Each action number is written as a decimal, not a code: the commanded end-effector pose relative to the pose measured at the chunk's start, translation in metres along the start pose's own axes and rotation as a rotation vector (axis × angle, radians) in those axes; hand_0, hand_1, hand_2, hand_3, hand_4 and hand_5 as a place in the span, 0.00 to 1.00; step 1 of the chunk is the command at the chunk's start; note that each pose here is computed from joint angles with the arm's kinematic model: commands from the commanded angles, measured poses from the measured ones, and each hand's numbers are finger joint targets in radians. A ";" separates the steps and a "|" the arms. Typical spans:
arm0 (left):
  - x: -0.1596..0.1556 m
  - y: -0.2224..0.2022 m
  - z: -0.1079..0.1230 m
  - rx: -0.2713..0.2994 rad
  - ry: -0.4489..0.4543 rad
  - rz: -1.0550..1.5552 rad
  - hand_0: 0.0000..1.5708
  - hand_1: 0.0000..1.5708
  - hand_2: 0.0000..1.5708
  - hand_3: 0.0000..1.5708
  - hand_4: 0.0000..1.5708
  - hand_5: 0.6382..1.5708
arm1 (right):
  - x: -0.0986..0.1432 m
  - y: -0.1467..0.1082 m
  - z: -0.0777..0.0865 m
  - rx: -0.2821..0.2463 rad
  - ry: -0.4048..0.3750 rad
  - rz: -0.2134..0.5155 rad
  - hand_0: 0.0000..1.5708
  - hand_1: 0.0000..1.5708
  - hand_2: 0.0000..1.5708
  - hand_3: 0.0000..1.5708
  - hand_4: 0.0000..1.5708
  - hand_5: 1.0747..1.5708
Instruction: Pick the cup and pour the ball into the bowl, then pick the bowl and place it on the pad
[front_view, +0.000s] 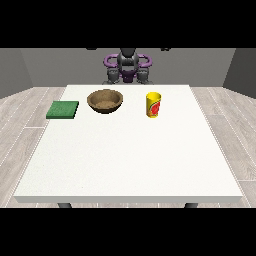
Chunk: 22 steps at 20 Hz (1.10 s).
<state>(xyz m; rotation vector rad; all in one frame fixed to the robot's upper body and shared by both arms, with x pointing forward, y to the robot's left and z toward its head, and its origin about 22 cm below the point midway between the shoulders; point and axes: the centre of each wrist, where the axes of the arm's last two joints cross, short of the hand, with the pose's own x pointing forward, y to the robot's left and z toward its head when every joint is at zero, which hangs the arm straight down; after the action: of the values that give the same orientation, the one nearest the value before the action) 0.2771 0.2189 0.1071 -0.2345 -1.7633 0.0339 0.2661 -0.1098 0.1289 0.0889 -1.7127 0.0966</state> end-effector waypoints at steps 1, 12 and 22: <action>0.017 0.023 -0.017 -0.008 -0.123 -0.057 0.00 0.00 0.00 0.00 0.00 0.93 | 0.006 -0.025 -0.004 0.008 -0.136 0.019 0.00 0.00 0.00 0.00 0.00 1.00; -0.034 0.055 -0.031 0.105 -0.258 -0.212 0.00 0.00 0.00 0.00 0.00 0.85 | 0.050 -0.046 -0.012 0.093 -0.304 0.000 0.00 0.00 0.00 0.00 0.00 1.00; -0.103 0.077 -0.034 0.118 -0.194 -0.213 0.00 0.00 0.00 0.00 0.00 0.83 | 0.054 -0.065 -0.011 0.065 -0.290 0.002 0.00 0.00 0.00 0.00 0.00 1.00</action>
<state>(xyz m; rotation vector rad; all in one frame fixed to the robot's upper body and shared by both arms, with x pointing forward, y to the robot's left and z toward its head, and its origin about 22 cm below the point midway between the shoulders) 0.3336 0.2756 0.0250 0.0338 -1.9903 0.0065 0.2771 -0.1654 0.1842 0.1490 -2.0002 0.1427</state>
